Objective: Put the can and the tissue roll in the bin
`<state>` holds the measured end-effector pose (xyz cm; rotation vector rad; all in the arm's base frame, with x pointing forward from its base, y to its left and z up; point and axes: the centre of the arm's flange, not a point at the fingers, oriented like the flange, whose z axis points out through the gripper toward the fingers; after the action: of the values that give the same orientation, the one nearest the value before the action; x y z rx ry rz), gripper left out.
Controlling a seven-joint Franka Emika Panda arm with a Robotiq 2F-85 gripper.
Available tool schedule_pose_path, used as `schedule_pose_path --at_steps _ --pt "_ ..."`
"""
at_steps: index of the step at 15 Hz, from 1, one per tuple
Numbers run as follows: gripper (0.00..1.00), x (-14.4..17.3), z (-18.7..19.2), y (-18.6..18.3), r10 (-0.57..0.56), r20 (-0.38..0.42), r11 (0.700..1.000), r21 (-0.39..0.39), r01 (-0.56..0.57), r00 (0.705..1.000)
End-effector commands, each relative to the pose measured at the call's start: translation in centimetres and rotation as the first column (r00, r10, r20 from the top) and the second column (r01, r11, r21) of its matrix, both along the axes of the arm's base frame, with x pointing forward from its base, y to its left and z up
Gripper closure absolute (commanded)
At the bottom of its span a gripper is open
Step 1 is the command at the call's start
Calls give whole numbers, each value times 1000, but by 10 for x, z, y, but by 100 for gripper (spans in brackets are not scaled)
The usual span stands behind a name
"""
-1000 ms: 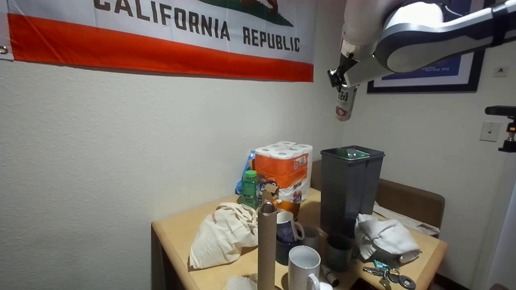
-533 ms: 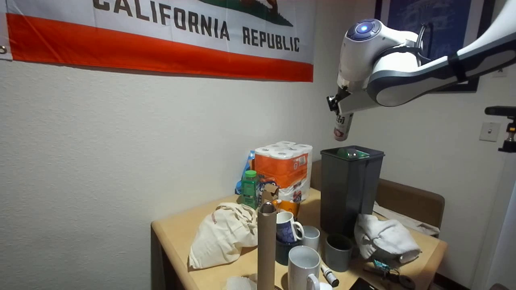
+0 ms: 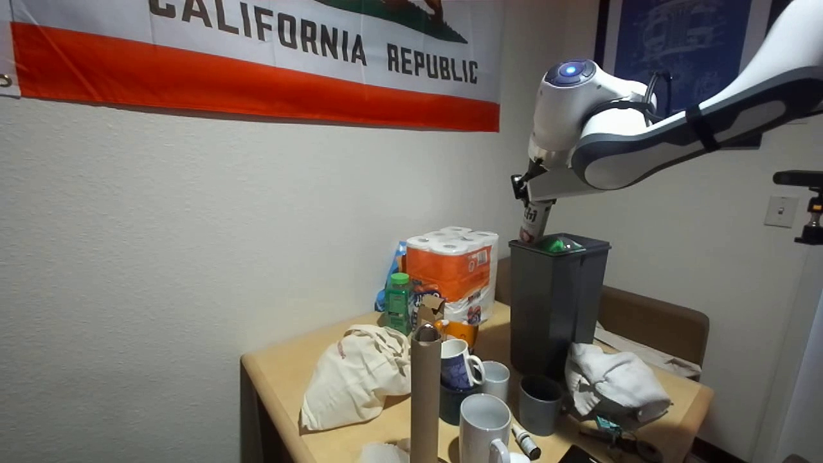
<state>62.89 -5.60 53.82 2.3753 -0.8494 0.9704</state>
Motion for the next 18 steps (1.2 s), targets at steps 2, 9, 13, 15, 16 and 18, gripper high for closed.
schedule_pose_path --at_steps 2,9,13,15,16,18 --pt "63 0 -13 -4 -26 -25 997 68 28 999" --pt "63 4 -43 -14 -50 -68 994 92 56 996" --pt "5 7 -47 -12 -53 -88 994 86 60 995" --pt "0 7 -43 -6 -46 -90 995 79 53 995" --pt "0 7 -40 -1 -39 -94 996 78 47 995" --pt "0 5 -27 15 -12 -89 997 77 19 996"
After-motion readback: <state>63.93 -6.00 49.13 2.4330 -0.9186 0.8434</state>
